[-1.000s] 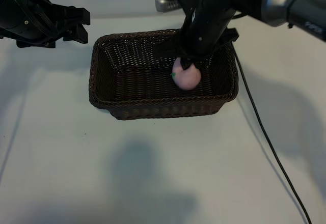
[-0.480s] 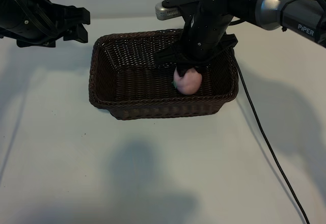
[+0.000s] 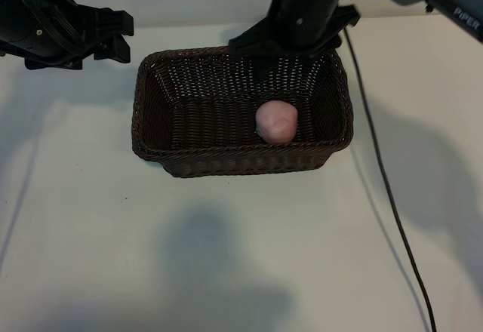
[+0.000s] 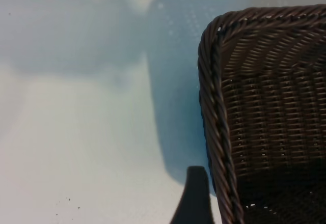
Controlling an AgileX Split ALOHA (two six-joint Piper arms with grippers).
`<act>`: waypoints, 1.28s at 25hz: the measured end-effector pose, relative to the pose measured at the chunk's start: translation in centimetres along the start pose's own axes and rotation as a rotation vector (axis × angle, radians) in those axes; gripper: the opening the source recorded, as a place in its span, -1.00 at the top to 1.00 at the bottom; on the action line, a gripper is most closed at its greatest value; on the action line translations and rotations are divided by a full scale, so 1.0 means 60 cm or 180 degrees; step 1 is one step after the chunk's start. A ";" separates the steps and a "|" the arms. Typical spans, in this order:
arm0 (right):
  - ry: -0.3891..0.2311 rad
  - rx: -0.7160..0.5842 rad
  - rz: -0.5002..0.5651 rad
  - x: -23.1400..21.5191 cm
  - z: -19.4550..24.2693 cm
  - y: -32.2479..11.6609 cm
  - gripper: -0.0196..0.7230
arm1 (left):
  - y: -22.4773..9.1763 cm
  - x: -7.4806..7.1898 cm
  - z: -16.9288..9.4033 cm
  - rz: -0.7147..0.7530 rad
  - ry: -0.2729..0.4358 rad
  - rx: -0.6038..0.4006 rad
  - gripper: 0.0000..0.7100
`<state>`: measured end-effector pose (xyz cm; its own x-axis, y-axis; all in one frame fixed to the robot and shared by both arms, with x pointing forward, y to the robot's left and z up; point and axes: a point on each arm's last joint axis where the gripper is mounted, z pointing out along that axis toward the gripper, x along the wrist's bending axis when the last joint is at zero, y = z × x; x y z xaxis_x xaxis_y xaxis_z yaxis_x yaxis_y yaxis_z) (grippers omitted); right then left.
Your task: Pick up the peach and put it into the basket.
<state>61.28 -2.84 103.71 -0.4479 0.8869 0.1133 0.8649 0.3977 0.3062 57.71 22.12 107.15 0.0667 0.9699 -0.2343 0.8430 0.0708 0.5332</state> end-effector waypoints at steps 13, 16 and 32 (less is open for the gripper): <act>-0.0247 -0.0002 0.0573 -0.177 -0.025 0.012 -0.63 | 0.000 0.000 0.000 0.0000 0.0000 -0.0001 -0.66; -0.0243 -0.0003 0.0569 -0.183 -0.026 0.012 -0.63 | 0.000 0.000 0.000 0.0000 0.0000 -0.0001 -0.66; -0.0244 -0.0002 0.0548 -0.183 -0.026 0.012 -0.63 | 0.000 0.000 0.000 -0.0003 0.0000 -0.0001 -0.66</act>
<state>66.43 -12.65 104.15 -0.2747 0.9571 0.0918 0.9271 0.2383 0.2892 57.71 22.12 107.15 0.0658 0.9698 -0.2349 0.8429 0.0720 0.5333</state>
